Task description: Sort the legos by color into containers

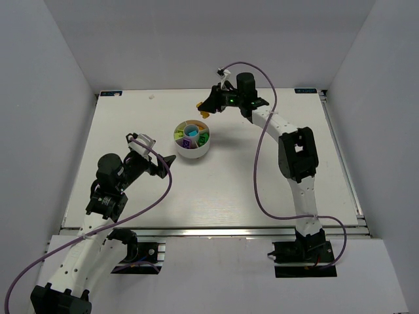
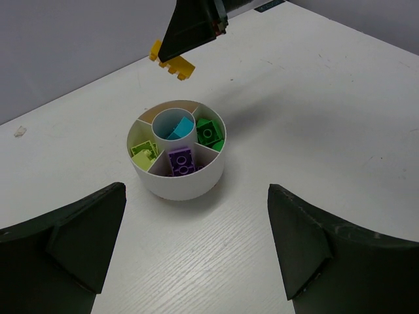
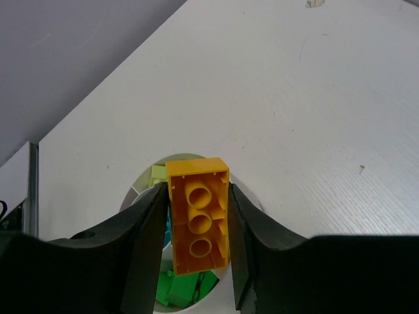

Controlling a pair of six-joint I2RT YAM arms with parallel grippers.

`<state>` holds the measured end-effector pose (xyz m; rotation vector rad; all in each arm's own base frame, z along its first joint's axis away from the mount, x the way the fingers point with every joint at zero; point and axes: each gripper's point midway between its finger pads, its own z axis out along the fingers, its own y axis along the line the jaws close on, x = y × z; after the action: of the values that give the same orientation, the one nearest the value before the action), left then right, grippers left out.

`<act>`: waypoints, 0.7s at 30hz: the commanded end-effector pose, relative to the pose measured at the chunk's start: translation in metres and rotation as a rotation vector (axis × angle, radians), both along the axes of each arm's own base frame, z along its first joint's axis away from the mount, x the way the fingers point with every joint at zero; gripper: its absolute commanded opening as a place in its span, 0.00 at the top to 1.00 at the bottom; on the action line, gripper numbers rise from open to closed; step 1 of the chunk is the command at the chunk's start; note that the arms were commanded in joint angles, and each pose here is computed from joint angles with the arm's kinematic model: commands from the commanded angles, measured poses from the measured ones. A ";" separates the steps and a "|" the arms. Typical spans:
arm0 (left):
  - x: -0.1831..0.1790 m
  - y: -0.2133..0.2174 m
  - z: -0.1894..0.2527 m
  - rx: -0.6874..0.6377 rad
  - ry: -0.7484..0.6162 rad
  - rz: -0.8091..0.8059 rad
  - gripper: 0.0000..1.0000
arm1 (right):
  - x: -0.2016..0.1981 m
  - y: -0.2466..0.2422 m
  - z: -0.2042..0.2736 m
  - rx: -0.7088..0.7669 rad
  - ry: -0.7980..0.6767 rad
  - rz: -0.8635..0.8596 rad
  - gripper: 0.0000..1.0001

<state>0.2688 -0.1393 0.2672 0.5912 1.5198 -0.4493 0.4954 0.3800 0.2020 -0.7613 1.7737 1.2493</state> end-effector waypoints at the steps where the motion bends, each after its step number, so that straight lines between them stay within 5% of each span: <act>1: 0.000 0.000 0.001 0.005 -0.019 0.002 0.02 | 0.003 0.020 0.035 0.076 -0.061 -0.017 0.97; 21: -0.003 0.000 0.005 0.001 -0.032 -0.003 0.02 | 0.005 0.022 -0.014 0.015 0.020 -0.067 0.95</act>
<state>0.2677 -0.1389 0.2694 0.5915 1.5114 -0.4472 0.4922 0.4025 0.1859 -0.6771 1.8279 1.2541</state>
